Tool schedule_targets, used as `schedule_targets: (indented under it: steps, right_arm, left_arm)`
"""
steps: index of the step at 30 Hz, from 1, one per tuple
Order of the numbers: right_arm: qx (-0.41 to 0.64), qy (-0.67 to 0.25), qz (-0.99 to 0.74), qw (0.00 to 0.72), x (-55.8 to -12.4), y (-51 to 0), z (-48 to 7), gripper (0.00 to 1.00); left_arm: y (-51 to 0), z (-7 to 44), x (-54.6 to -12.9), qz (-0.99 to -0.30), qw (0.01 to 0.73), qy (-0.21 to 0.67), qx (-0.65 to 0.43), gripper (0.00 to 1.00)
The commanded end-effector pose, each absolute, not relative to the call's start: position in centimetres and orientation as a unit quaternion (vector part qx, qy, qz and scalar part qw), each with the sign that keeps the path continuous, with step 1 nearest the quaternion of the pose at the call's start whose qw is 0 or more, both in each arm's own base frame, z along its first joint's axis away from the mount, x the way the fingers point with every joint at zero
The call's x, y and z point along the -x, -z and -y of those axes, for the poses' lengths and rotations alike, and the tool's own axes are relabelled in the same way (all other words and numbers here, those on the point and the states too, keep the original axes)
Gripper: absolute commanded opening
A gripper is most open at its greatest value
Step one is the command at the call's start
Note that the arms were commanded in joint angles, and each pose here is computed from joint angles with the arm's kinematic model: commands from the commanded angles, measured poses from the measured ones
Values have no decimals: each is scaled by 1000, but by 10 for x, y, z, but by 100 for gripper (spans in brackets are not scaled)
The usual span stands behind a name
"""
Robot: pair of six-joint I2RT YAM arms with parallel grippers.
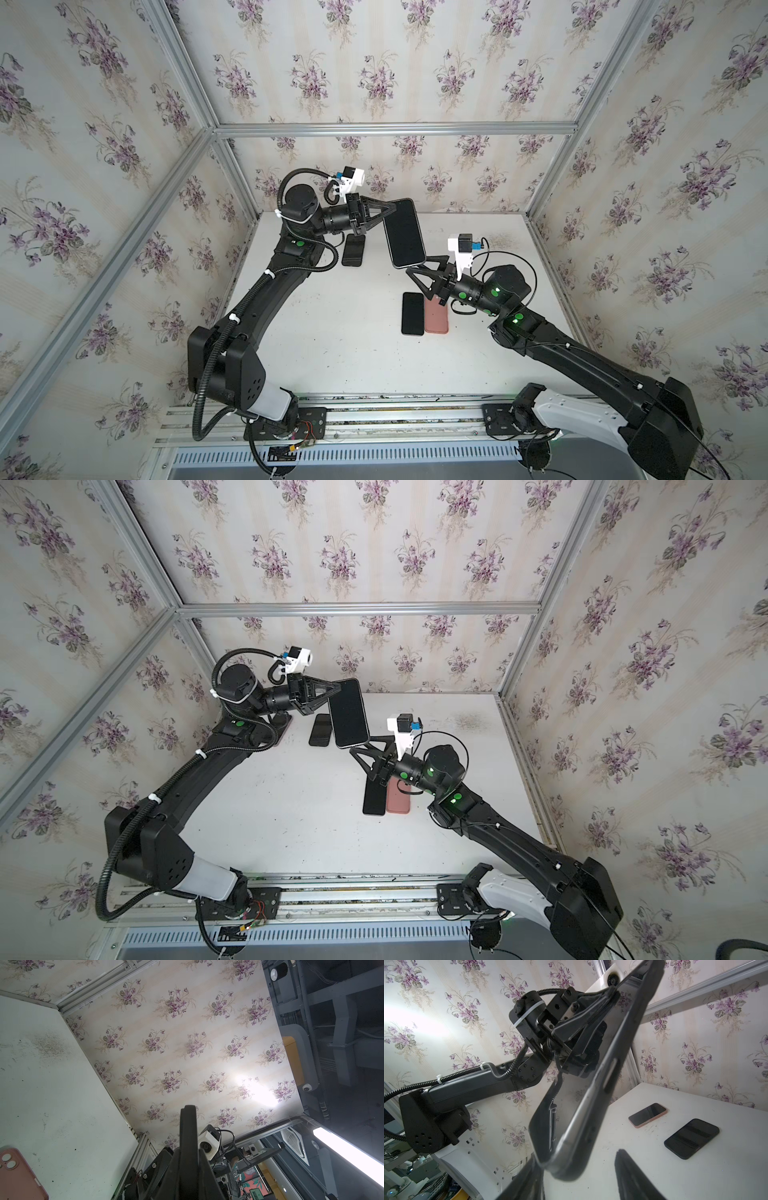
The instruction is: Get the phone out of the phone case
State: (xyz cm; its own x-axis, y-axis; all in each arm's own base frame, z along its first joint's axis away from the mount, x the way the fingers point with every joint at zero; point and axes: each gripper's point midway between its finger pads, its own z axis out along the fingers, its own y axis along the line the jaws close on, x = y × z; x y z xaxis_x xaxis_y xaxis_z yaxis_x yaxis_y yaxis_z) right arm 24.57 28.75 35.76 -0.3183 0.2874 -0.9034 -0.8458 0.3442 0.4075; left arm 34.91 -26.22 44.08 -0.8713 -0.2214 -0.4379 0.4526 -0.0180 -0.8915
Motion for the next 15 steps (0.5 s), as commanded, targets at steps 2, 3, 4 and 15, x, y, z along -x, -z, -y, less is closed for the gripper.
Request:
schedule_targets:
  steps: [2, 3, 4, 15]
  right_arm:
    - [228, -541, -591, 554, -242, -376, -287, 60]
    - [224, -541, -592, 554, -243, -376, -286, 60]
    - [222, -540, -592, 556, -244, -375, -286, 60]
    - [197, -527, -601, 568, -254, -369, -279, 59]
  left_arm:
    - [-453, 262, -346, -643, 254, 715, -106, 0]
    - [-454, 262, -346, -643, 254, 715, -106, 0]
    - [-455, 262, -345, -641, 255, 715, -108, 0]
    - [-459, 265, -335, -635, 253, 719, -127, 0]
